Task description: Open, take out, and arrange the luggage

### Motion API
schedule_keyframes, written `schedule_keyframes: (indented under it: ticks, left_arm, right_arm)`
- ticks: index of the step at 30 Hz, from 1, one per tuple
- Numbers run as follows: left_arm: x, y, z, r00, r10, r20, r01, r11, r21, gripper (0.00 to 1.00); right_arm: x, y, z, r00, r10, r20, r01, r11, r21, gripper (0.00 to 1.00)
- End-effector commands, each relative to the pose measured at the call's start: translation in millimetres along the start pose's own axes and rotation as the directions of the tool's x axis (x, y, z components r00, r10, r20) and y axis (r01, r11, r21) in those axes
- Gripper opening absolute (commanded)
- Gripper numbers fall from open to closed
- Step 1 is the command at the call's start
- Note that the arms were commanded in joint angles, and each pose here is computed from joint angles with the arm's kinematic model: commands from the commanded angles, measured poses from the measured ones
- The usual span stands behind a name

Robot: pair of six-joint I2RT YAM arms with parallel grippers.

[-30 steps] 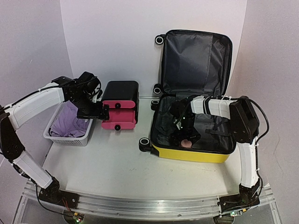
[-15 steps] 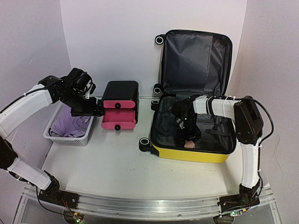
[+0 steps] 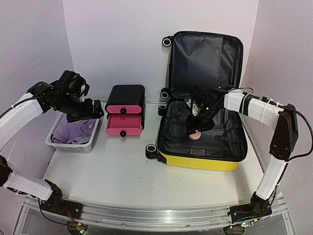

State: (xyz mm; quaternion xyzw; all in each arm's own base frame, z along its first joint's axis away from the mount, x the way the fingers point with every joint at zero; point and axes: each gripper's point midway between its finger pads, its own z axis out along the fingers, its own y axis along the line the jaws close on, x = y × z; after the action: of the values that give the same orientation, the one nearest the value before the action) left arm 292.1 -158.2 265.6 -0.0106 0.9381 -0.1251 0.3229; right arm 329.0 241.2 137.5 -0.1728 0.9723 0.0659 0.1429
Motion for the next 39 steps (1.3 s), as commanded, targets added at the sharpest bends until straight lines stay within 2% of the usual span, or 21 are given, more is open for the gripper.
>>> schedule_keyframes:
  ticks: [1, 5, 10, 14, 20, 23, 33, 39]
  left_arm:
    - [18.8, 6.6, 22.9, 0.998, -0.018, -0.059, 0.019, 1.0, 0.016, 0.98]
    - [31.2, 13.4, 38.2, 0.992, -0.091, -0.082, 0.102, 0.983, 0.15, 0.95]
    - [35.5, 11.8, 23.9, 0.998, -0.058, -0.007, 0.058, 0.97, 0.237, 0.95]
    - [40.7, 3.0, 24.2, 0.999, -0.051, -0.004, 0.05, 0.951, 0.304, 0.96]
    - [47.3, -13.9, 30.4, 0.994, -0.108, -0.029, 0.11, 0.901, 0.42, 0.93]
    - [50.9, -13.3, 24.5, 0.993, -0.116, -0.017, 0.111, 0.893, 0.436, 0.93]
    - [65.4, -16.5, 16.7, 0.991, -0.13, -0.041, 0.134, 0.863, 0.487, 0.94]
    - [61.7, -19.8, 8.3, 0.993, -0.12, -0.018, 0.112, 0.853, 0.509, 0.94]
  right_arm:
    - [-64.4, 68.7, -23.8, 0.958, -0.092, 0.273, 0.155, 0.963, -0.221, 0.46]
    - [-82.9, 131.4, -24.9, 0.899, -0.206, 0.386, 0.339, 0.886, -0.317, 0.47]
    - [-123.5, 185.9, -22.1, 0.866, -0.159, 0.475, 0.371, 0.84, -0.397, 0.46]
    - [-146.1, 215.4, -14.3, 0.813, -0.175, 0.556, 0.417, 0.841, -0.345, 0.46]
    - [-180.7, 209.6, 3.4, 0.755, -0.164, 0.635, 0.363, 0.911, -0.197, 0.46]
    - [-194.6, 204.5, 8.6, 0.728, -0.154, 0.668, 0.329, 0.933, -0.144, 0.46]
    - [-214.1, 211.4, 38.7, 0.705, -0.124, 0.698, 0.288, 0.95, -0.122, 0.47]
    - [-217.7, 217.9, 53.4, 0.697, -0.13, 0.706, 0.285, 0.953, -0.105, 0.48]
